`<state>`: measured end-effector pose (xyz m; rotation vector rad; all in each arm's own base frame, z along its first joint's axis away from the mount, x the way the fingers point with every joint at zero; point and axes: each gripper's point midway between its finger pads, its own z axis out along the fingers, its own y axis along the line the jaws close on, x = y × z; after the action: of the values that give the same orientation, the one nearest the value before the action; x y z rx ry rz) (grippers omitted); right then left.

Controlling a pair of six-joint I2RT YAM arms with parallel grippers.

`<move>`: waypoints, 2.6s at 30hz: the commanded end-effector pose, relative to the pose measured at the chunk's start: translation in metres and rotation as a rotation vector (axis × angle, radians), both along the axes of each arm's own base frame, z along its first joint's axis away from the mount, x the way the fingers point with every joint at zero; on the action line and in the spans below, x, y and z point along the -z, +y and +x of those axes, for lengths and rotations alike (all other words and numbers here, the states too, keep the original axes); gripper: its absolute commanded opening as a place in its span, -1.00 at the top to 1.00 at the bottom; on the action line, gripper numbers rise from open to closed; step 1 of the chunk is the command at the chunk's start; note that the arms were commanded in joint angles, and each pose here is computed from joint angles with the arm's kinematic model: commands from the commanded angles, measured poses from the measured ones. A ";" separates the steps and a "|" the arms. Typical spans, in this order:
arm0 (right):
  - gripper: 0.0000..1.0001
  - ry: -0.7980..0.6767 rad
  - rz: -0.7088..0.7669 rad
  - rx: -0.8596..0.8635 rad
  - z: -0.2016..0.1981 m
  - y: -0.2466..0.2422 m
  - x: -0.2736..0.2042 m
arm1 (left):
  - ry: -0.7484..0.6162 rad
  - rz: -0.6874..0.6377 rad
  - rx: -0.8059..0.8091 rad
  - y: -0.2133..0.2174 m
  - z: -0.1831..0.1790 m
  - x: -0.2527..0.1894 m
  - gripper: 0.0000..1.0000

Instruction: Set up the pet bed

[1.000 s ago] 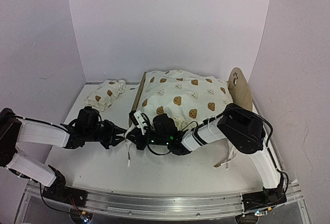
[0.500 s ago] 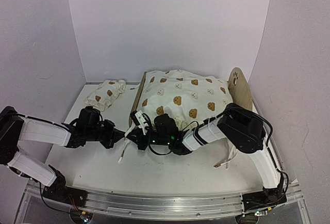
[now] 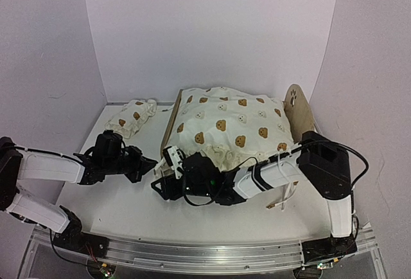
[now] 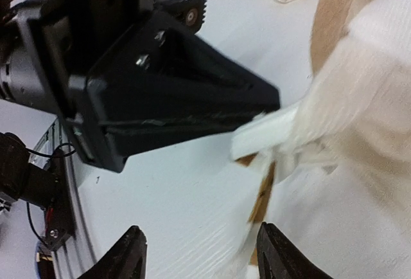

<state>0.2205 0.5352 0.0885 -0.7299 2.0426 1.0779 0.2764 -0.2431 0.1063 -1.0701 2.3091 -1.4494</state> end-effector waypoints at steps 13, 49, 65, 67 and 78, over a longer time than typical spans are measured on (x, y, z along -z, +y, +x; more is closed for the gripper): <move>-0.43 -0.022 -0.087 0.214 0.020 -0.005 0.049 | -0.064 -0.070 0.007 -0.006 0.003 -0.023 1.00; -0.44 -0.749 -0.416 -0.328 -0.006 -0.077 -0.032 | -0.338 -0.063 0.050 -0.004 0.007 -0.081 1.00; 0.04 -1.256 -0.654 -0.126 0.075 -0.042 -0.042 | -0.297 -0.057 0.057 -0.005 0.006 -0.067 1.00; 0.08 -1.267 -0.680 -0.072 0.084 -0.043 -0.042 | -0.301 -0.060 0.057 -0.005 0.006 -0.069 1.00; 1.00 -1.180 -0.691 -0.039 0.090 -0.044 -0.039 | -0.278 -0.056 0.036 -0.001 0.004 -0.061 1.00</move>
<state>0.3053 0.4952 0.0946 -1.4224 1.2274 -0.2206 0.2768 -0.2456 0.1524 -0.7995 2.1834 -1.5337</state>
